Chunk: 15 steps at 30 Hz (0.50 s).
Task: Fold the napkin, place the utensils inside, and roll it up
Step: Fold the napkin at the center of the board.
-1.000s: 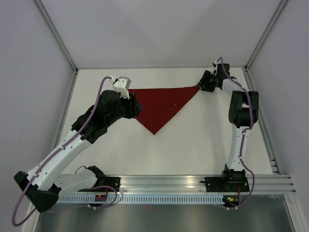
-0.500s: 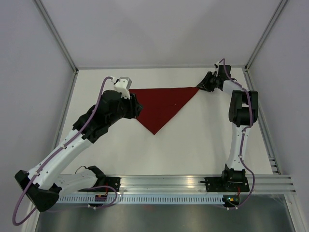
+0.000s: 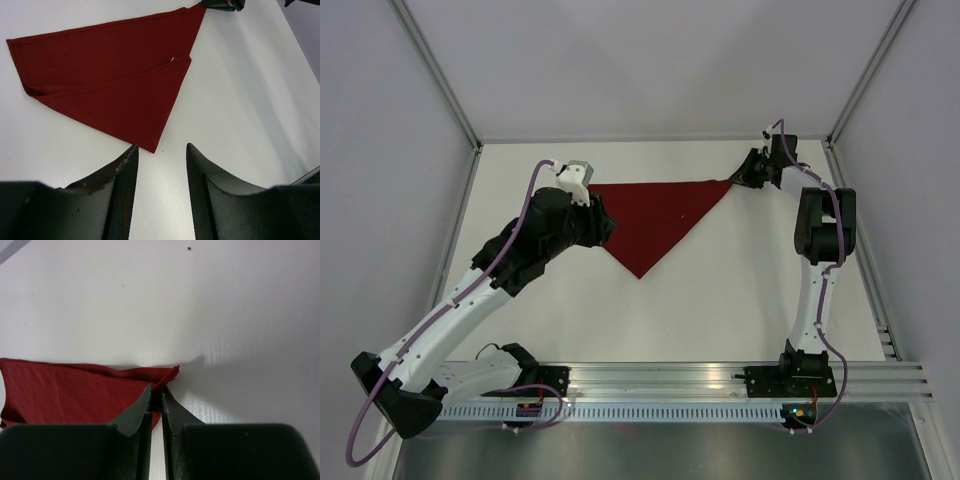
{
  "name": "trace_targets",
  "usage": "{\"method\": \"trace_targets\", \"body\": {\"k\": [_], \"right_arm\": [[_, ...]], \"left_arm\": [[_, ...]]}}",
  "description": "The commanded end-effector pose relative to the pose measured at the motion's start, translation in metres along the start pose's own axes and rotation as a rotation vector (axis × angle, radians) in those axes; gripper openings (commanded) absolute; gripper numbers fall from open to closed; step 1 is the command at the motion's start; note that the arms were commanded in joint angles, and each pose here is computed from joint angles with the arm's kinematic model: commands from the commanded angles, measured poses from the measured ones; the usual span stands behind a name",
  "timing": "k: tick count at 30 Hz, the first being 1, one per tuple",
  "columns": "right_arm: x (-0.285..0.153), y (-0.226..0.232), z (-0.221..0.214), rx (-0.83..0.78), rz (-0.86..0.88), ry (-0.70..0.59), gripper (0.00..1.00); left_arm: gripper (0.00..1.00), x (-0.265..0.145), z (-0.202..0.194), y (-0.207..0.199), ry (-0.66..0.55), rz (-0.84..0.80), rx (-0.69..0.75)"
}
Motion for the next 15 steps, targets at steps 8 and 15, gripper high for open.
{"method": "trace_targets", "body": {"k": [8,15], "right_arm": [[-0.066,0.128,-0.023,-0.421,0.115,-0.115,0.15],[-0.084,0.167,-0.1,-0.694,0.103,-0.06,0.15]], "left_arm": [[0.48,0.0,0.006,-0.004,-0.033,-0.015,-0.052],[0.48,-0.004,0.007,-0.005,-0.043,-0.024,-0.058]]}}
Point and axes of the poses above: each gripper's point midway between its finger pads, its own x axis out along the fingers, its own y axis along the line the jaws close on, z = x × y, the point moved 1 cm from there along -x, back along the fingers, and after that the axes turned 15 degrees about x, right-handed, at the moved point
